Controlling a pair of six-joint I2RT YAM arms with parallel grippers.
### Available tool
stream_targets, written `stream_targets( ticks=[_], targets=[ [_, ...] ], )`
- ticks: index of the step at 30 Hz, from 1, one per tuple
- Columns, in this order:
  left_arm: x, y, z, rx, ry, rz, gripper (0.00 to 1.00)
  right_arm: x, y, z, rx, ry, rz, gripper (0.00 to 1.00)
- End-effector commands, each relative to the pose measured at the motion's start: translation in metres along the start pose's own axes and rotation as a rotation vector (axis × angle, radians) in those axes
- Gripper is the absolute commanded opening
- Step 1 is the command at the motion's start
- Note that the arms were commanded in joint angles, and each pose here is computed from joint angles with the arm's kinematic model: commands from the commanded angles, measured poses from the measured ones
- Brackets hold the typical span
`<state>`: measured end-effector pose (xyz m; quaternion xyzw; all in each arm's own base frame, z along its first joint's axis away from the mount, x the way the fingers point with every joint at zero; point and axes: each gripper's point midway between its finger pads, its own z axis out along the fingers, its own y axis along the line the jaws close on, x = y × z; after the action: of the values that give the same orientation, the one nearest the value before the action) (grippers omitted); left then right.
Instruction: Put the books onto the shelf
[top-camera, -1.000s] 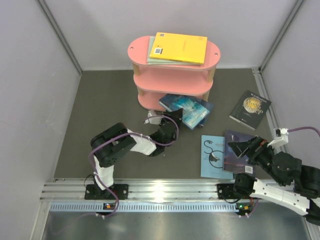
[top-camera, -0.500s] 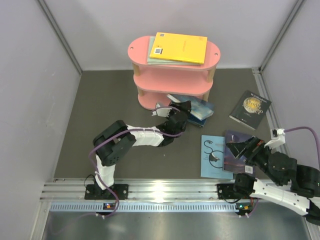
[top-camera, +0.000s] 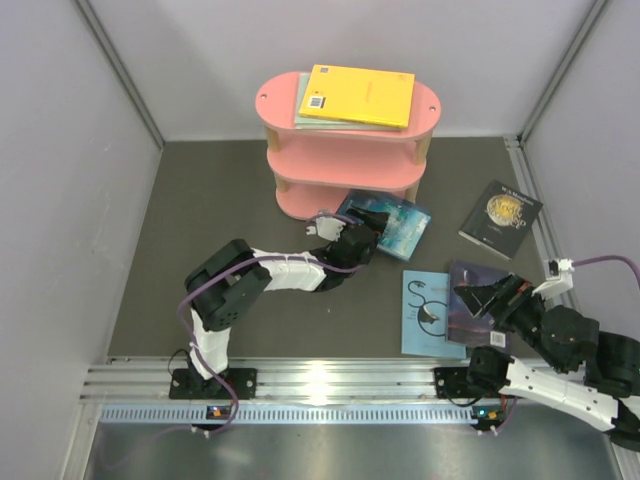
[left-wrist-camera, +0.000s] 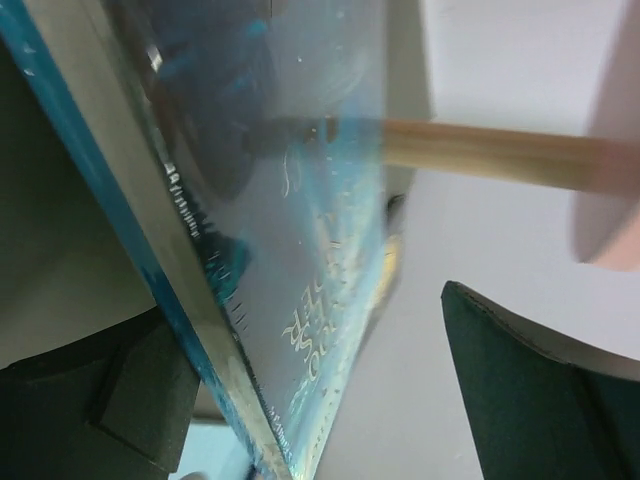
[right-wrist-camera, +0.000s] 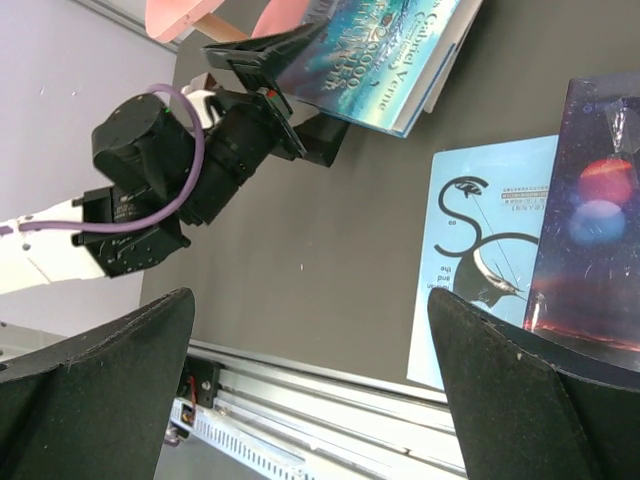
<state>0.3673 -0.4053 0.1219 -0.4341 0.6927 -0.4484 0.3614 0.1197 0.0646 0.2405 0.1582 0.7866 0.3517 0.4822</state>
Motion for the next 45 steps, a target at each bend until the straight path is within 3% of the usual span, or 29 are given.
stream_targets(
  ticks=[1, 11, 15, 18, 24, 27, 28, 31, 45],
  targets=[
    [0.006, -0.014, -0.009, -0.058, 0.131, 0.024, 0.99, 0.002, 0.002, -0.001, -0.021, 0.007, 0.020, 1.00],
    [-0.016, -0.025, -0.023, -0.150, 0.117, 0.218, 0.99, 0.011, 0.004, 0.008, 0.012, 0.031, -0.012, 1.00],
    [-0.017, -0.021, -0.025, -0.156, 0.128, 0.220, 0.99, 0.015, 0.007, 0.012, 0.014, 0.037, -0.016, 1.00],
    [-0.019, -0.012, -0.029, -0.154, 0.125, 0.201, 0.92, 0.016, 0.006, 0.013, 0.017, 0.040, -0.015, 1.00],
    [-0.021, -0.009, -0.023, -0.142, 0.121, 0.204, 0.89, 0.016, 0.004, 0.014, 0.021, 0.035, -0.015, 1.00],
    [-0.022, -0.005, -0.018, -0.144, 0.117, 0.205, 0.84, 0.015, 0.003, 0.014, 0.024, 0.030, -0.015, 1.00],
    [-0.022, -0.004, -0.015, -0.141, 0.113, 0.202, 0.74, 0.015, 0.003, 0.014, 0.026, 0.029, -0.019, 1.00],
    [-0.026, -0.002, -0.008, -0.144, 0.106, 0.207, 0.61, 0.013, 0.001, 0.013, 0.031, 0.022, -0.018, 1.00],
    [-0.036, 0.010, -0.008, -0.213, 0.095, 0.265, 0.63, 0.011, 0.000, 0.016, 0.051, 0.007, -0.042, 1.00]
  ],
)
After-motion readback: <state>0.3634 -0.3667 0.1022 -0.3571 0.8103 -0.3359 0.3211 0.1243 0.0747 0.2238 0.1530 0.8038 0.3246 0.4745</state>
